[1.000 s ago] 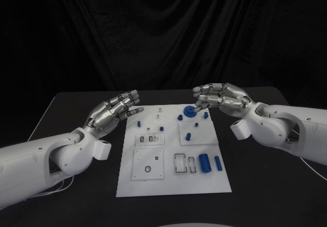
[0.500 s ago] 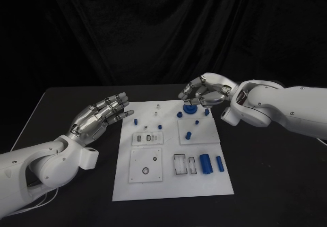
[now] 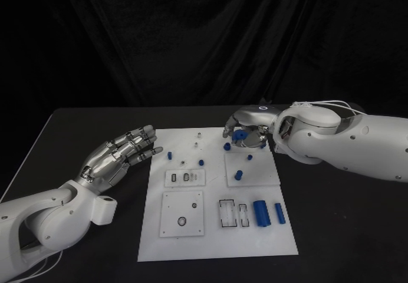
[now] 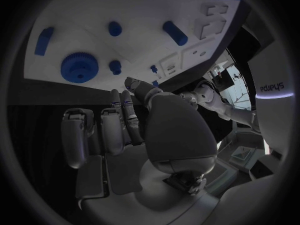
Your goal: Assemble the parts on the task board
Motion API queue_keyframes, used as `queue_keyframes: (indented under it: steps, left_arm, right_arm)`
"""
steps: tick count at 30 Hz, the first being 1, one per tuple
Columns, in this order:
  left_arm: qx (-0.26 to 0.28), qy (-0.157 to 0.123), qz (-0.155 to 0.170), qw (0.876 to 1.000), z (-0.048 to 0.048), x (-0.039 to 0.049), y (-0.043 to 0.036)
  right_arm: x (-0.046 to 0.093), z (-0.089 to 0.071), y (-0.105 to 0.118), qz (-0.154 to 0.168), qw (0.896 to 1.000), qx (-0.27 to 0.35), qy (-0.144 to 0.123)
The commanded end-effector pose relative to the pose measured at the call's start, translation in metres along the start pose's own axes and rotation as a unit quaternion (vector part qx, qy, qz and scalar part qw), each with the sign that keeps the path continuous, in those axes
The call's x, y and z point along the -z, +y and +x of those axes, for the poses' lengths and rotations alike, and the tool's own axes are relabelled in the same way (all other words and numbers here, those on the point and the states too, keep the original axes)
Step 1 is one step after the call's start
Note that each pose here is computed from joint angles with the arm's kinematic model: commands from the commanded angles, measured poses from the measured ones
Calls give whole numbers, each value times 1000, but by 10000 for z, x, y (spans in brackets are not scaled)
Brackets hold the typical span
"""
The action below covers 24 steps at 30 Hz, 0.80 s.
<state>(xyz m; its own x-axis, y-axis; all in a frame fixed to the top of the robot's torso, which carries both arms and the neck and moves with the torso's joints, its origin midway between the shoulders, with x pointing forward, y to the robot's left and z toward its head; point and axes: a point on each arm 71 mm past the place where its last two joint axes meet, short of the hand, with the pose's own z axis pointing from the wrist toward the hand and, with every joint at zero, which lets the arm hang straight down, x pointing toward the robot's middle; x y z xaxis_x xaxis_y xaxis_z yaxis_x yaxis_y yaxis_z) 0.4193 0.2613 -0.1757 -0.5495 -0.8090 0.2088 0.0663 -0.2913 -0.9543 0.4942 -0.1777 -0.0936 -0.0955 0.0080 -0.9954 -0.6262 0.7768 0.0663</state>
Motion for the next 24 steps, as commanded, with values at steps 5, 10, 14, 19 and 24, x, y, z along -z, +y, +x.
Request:
queue_keyframes:
  steps: [5, 10, 14, 19, 24]
  left_arm:
    - [0, 6, 154, 988, 42, 40, -234]
    - [3, 8, 154, 988, 62, 43, -236]
    - [3, 8, 152, 988, 60, 46, -236]
    - [3, 8, 151, 988, 57, 50, -236]
    - [3, 8, 150, 989, 56, 50, -235]
  right_arm:
    - [-5, -36, 17, 27, 992, 120, -32]
    - [-13, -2, 29, 32, 991, 127, -34]
    - [-22, 18, 31, 32, 990, 130, -33]
    - [-34, 58, 23, 31, 991, 130, -33]
    - [-39, 109, 20, 29, 992, 119, -32]
